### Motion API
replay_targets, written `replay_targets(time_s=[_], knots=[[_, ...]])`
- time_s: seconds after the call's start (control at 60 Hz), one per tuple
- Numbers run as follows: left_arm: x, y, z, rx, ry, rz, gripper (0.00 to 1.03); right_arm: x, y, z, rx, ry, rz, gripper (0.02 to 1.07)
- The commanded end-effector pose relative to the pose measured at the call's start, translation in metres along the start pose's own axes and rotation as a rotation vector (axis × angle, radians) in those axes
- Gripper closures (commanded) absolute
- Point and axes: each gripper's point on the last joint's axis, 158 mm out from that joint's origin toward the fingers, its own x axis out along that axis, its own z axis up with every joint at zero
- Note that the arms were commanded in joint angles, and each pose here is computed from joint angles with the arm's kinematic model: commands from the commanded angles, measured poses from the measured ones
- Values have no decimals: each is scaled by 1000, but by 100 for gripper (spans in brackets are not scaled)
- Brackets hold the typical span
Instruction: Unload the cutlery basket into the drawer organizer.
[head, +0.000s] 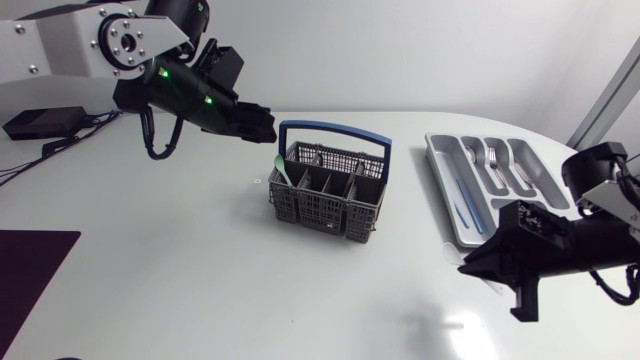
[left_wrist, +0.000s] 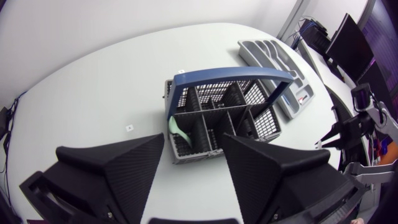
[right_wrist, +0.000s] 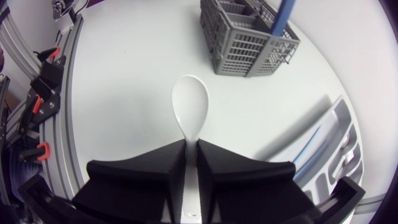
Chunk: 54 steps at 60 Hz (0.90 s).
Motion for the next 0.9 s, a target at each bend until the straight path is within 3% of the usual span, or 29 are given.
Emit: replay_targets(time_s=[0.0,0.45,0.883], knots=[[13,11,-15,24,37,10,37,-10,-27,-13,-66,9,-11,102],[21,14,-27,77,49,13,39,-37,-156,-112,-173,171,-80,102],[30,8,-35,130,59,13,39,-5,-206,-179,-253,377,-99,98]])
